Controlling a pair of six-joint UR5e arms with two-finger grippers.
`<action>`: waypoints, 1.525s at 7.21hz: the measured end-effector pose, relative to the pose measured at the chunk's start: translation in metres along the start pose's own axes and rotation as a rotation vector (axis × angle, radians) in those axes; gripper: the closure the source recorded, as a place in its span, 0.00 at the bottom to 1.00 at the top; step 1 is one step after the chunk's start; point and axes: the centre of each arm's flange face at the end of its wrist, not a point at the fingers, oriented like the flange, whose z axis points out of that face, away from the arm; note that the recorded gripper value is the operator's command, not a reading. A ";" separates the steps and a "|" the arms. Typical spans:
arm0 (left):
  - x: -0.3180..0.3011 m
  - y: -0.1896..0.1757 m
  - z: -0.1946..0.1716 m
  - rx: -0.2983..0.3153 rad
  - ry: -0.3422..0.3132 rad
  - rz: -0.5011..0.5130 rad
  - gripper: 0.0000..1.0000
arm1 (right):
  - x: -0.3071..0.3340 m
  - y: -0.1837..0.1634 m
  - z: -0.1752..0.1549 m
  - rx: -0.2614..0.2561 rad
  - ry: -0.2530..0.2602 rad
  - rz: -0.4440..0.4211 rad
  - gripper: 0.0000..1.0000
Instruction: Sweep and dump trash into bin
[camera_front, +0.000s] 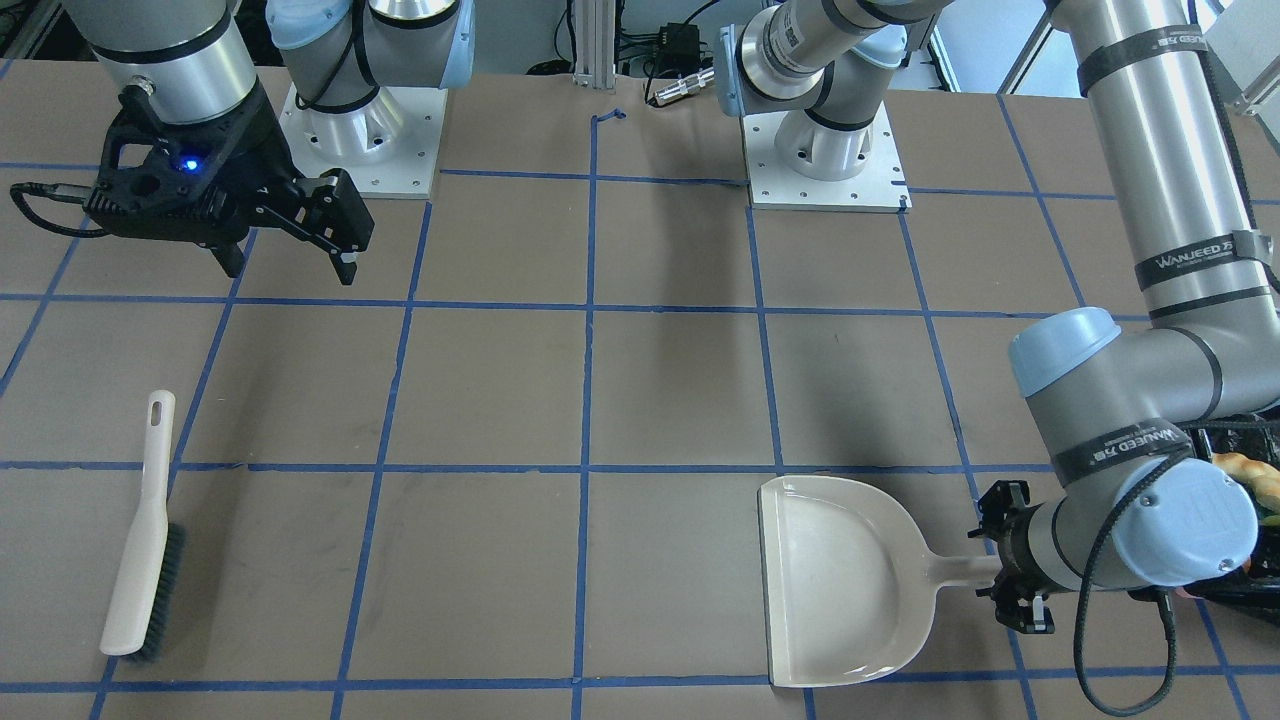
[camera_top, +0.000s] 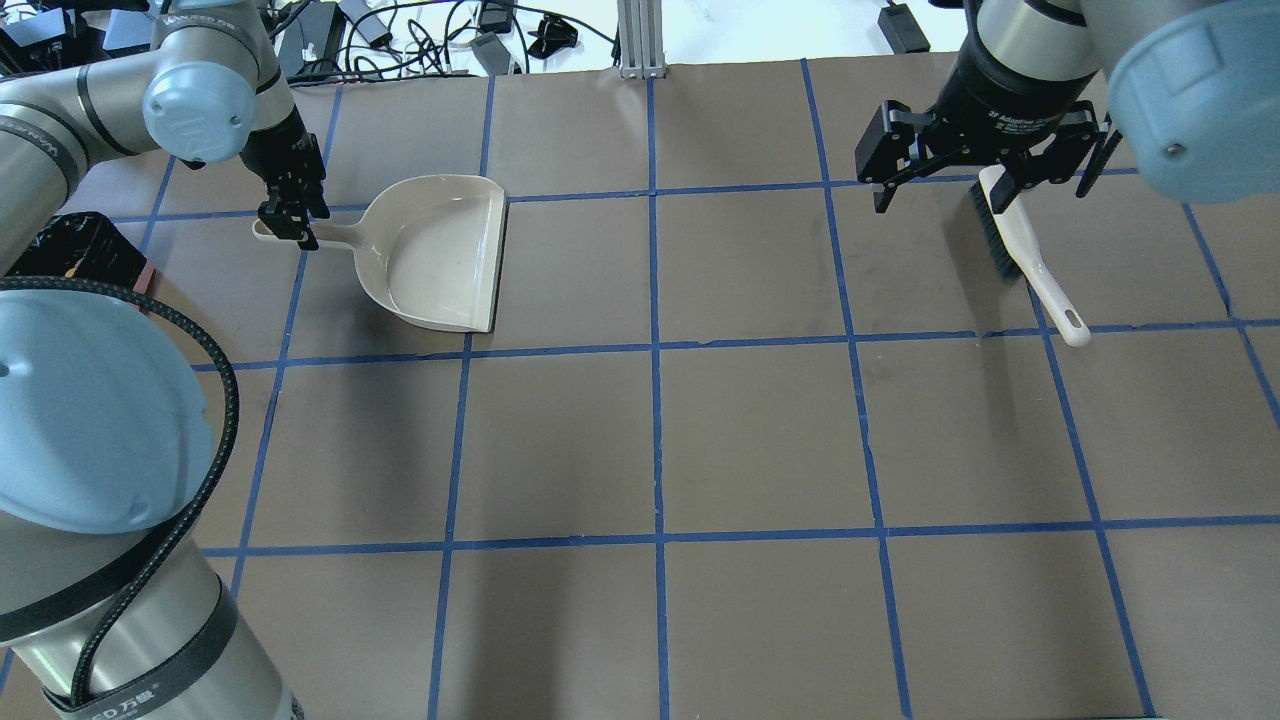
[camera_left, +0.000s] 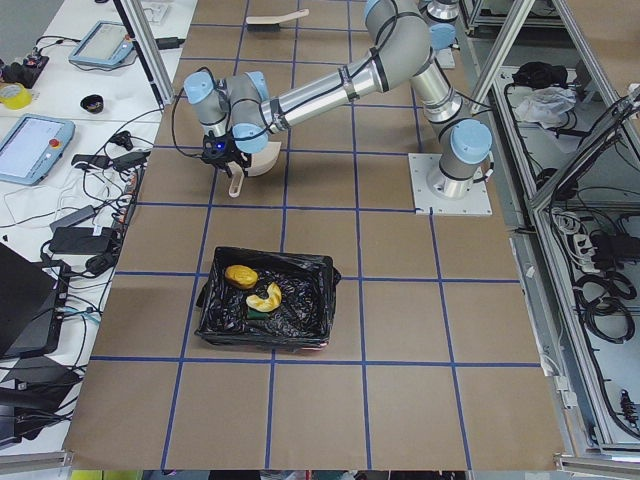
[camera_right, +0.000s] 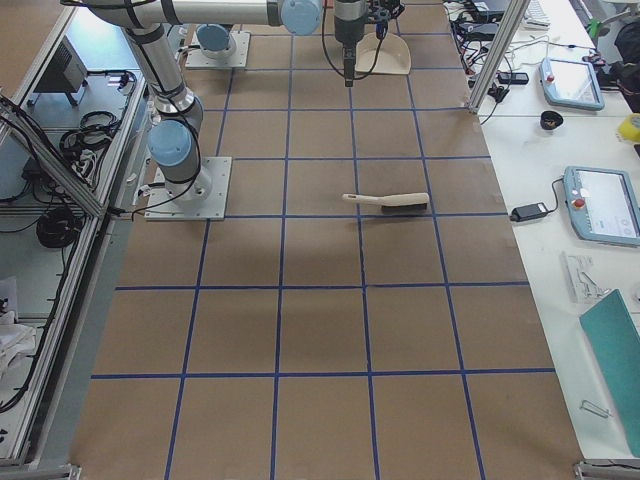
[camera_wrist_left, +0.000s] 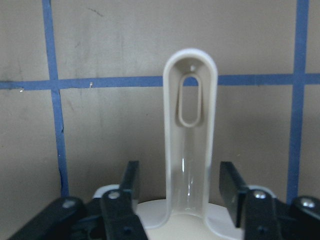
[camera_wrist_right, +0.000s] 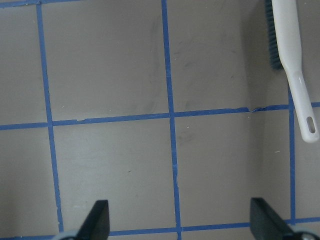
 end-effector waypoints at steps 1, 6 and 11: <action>-0.005 0.001 0.001 -0.002 -0.004 0.003 0.12 | 0.000 0.000 0.001 -0.002 0.000 0.000 0.00; 0.000 -0.024 -0.076 0.131 0.181 0.074 0.00 | 0.000 -0.002 0.003 -0.004 -0.001 0.004 0.00; -0.019 -0.024 -0.159 0.191 0.305 0.460 0.00 | 0.000 0.000 0.000 0.000 0.002 0.001 0.00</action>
